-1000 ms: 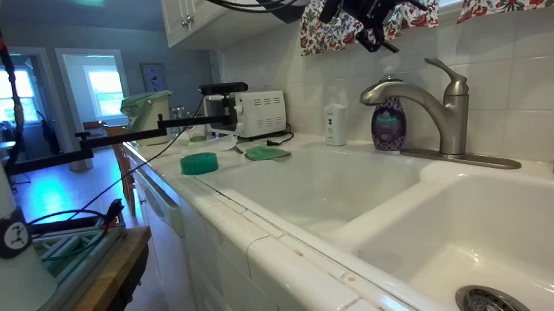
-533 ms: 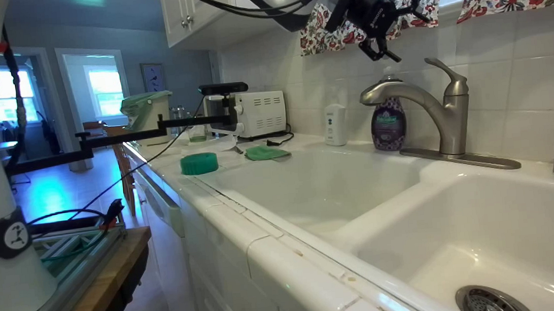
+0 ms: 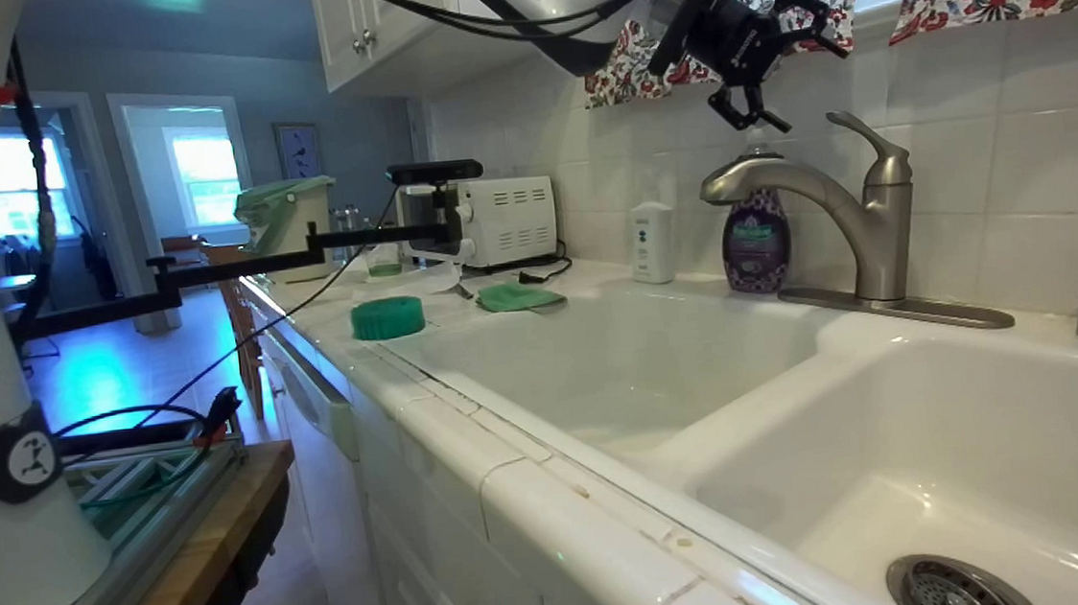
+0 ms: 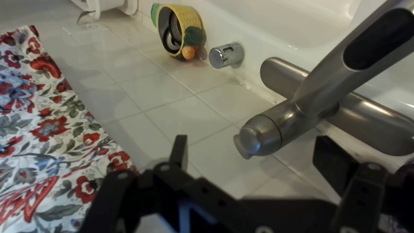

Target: Push the faucet handle up

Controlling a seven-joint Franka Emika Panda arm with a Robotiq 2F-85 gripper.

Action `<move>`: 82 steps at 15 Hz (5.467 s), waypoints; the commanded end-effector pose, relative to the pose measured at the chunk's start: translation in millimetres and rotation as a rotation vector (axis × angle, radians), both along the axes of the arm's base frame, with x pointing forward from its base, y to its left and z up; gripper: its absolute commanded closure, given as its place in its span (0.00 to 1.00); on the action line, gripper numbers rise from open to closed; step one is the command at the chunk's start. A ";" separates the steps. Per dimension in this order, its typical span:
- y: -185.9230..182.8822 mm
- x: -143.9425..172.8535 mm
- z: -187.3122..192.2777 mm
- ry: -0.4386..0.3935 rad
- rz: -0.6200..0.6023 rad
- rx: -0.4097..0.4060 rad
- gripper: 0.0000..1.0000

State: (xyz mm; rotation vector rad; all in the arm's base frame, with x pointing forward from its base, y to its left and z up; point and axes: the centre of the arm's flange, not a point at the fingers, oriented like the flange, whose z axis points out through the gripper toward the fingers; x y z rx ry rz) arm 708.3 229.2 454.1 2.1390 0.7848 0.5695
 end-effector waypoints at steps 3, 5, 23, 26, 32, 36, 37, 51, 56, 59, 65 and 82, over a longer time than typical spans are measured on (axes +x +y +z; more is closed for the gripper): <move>-6.1 11.5 -9.1 -0.016 0.036 -0.052 0.01; -6.3 13.3 -11.6 -0.019 0.042 -0.058 0.13; -6.2 17.3 -24.2 -0.030 0.096 -0.058 0.94; -5.5 18.0 -25.5 -0.030 0.102 -0.063 0.95; -4.5 10.8 -21.3 -0.027 0.098 -0.057 0.95; -4.9 9.2 -13.9 -0.042 0.096 -0.057 0.95; -5.3 10.3 -11.0 -0.047 0.096 -0.056 0.95; -29.3 26.9 10.9 -0.082 0.116 -0.022 0.95; -37.0 30.1 15.8 -0.086 0.121 -0.009 0.95; -43.3 33.0 20.2 -0.090 0.120 0.001 0.95; -52.1 36.1 25.9 -0.097 0.116 0.018 0.95; -26.1 -16.2 112.2 -0.024 -0.001 0.073 0.00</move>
